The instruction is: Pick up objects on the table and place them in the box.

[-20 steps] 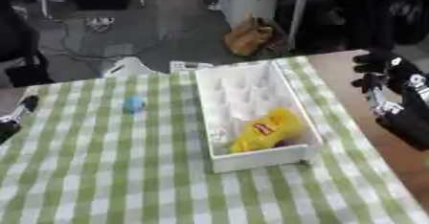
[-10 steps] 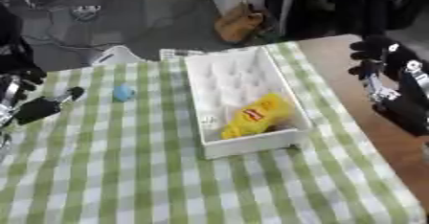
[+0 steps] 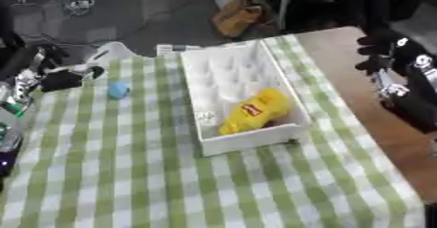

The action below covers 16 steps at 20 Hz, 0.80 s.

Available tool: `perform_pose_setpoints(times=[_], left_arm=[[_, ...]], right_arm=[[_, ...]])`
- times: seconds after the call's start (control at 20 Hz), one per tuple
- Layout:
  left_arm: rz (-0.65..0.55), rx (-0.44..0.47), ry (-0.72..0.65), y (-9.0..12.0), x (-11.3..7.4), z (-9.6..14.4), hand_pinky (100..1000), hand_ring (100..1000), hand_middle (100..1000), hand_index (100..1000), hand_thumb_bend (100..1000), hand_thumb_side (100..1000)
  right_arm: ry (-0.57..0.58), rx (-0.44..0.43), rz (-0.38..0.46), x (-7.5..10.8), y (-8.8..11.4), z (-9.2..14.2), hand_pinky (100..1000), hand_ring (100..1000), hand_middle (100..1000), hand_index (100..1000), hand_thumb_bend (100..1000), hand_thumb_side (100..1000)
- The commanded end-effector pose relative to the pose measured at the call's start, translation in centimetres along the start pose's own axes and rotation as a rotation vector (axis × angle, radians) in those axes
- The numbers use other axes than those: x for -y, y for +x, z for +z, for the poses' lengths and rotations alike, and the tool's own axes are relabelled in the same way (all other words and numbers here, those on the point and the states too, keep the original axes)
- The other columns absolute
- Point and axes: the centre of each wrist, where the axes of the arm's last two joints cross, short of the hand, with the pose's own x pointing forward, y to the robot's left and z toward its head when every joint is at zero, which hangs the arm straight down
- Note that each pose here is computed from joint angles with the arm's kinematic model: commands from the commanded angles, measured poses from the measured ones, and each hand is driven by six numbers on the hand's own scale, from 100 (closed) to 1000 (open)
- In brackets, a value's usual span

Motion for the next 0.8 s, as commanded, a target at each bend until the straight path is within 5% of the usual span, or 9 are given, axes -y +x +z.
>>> perform_pose_setpoints(times=[0.05, 0.8], left_arm=[[-0.031, 0.009, 0.029, 0.5, -1.6, -0.8, 712, 740, 669, 799, 731, 516], [-0.118, -0.082, 0.002, -0.2, -0.8, -2.6, 724, 775, 744, 820, 752, 511]], right_arm=[[0.005, 0.030, 0.030, 0.8, 0.5, -0.5, 719, 820, 790, 935, 100, 557], [0.027, 0.062, 0.036, 0.6, 1.1, -1.1, 717, 822, 790, 935, 100, 567]])
